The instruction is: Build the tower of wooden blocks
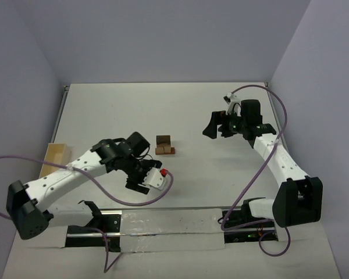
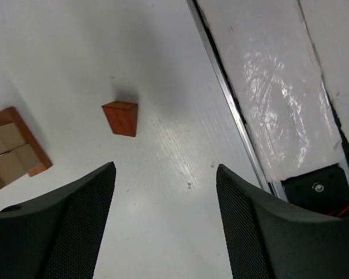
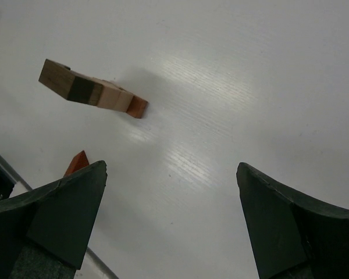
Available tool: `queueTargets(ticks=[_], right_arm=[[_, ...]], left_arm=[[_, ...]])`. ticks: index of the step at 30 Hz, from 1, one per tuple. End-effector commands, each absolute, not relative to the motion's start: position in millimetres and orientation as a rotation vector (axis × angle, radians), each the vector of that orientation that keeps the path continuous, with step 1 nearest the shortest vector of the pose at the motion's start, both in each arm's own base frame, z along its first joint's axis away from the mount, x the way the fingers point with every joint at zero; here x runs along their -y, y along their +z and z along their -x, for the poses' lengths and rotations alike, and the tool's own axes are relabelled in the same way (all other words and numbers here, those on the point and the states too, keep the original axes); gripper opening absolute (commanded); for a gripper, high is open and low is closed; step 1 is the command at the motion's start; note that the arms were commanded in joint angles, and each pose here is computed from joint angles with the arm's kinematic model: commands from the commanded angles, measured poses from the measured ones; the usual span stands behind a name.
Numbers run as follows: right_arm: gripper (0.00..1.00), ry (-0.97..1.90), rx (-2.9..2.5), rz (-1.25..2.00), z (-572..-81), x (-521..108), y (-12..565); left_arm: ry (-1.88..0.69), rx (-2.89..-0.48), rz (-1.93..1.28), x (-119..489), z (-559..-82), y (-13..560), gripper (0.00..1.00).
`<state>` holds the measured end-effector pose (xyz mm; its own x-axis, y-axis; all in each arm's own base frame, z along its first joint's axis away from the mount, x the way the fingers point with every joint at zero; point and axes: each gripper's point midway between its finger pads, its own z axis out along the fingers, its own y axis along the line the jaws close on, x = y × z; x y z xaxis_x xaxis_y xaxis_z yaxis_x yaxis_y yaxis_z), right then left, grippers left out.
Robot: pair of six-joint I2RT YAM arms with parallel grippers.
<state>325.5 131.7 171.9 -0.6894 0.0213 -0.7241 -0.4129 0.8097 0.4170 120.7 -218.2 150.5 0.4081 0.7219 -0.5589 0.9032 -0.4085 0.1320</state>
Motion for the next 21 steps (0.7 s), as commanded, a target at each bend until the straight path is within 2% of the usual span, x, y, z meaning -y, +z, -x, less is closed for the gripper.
queueTargets(ticks=[1, 13, 21], right_arm=[[1.0, 0.771, -2.201, 0.367, -311.7, -131.7, 175.6], [1.0, 0.72, -2.19, 0.39, -296.3, -120.6, 171.8], [1.0, 0.695, -2.203, 0.401, -292.6, -116.4, 161.9]], left_arm=[[-0.445, -1.294, -2.444, 231.9, -134.4, 135.0, 0.75], [-0.322, -1.348, -2.503, 276.8, -173.7, 90.1, 0.66], [-0.324, -1.349, -2.51, 290.2, -176.7, 71.5, 0.66]])
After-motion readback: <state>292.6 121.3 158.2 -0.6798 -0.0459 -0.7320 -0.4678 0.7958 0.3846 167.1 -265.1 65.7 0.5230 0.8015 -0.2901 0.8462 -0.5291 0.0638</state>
